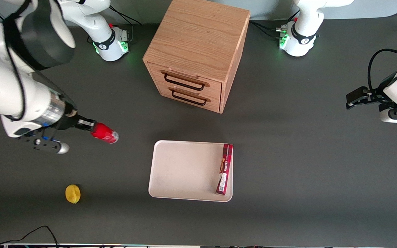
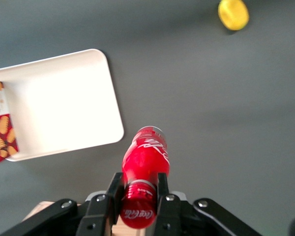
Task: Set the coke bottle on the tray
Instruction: 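Carry the bottle over the white tray with the right gripper, then lower the bottle onto the tray and open the right gripper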
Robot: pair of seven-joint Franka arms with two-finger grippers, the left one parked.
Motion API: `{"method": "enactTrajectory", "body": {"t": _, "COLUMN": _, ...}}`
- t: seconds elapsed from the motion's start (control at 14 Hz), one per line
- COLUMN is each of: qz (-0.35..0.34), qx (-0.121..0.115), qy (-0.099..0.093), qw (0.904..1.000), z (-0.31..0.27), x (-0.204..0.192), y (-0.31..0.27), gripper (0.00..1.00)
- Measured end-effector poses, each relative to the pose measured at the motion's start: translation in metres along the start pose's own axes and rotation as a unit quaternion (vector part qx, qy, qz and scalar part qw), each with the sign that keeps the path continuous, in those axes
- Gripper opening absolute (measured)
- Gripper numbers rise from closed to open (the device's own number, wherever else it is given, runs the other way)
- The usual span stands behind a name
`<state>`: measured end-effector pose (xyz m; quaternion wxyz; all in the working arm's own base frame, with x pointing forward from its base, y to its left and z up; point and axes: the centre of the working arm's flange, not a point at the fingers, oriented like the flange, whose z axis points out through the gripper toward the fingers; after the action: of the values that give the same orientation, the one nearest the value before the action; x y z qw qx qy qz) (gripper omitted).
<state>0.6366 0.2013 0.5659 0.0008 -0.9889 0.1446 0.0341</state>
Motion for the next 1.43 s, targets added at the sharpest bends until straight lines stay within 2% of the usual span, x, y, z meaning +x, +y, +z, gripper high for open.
{"method": "enactTrajectory", "body": {"t": 0.21, "qz": 0.026, "qx": 0.028, "qy": 0.021, "qw": 0.9991, "z": 0.035, "x": 0.016, "y": -0.04, "gripper": 0.31}}
{"method": "enactTrajectory", "body": {"t": 0.5, "qz": 0.057, "qx": 0.057, "qy": 0.05, "qw": 0.9955, "z": 0.127, "x": 0.038, "y": -0.101, "gripper": 0.31}}
{"method": "enactTrajectory", "body": {"t": 0.71, "qz": 0.055, "qx": 0.057, "qy": 0.058, "qw": 0.9951, "z": 0.171, "x": 0.049, "y": -0.116, "gripper": 0.31}}
{"method": "enactTrajectory", "body": {"t": 1.0, "qz": 0.049, "qx": 0.039, "qy": 0.072, "qw": 0.9955, "z": 0.211, "x": 0.059, "y": -0.12, "gripper": 0.31}}
{"method": "enactTrajectory", "body": {"t": 1.36, "qz": 0.044, "qx": 0.034, "qy": 0.082, "qw": 0.9951, "z": 0.23, "x": 0.065, "y": -0.122, "gripper": 0.31}}
{"method": "enactTrajectory", "body": {"t": 1.43, "qz": 0.044, "qx": 0.034, "qy": 0.083, "qw": 0.995, "z": 0.23, "x": 0.065, "y": -0.122, "gripper": 0.36}}
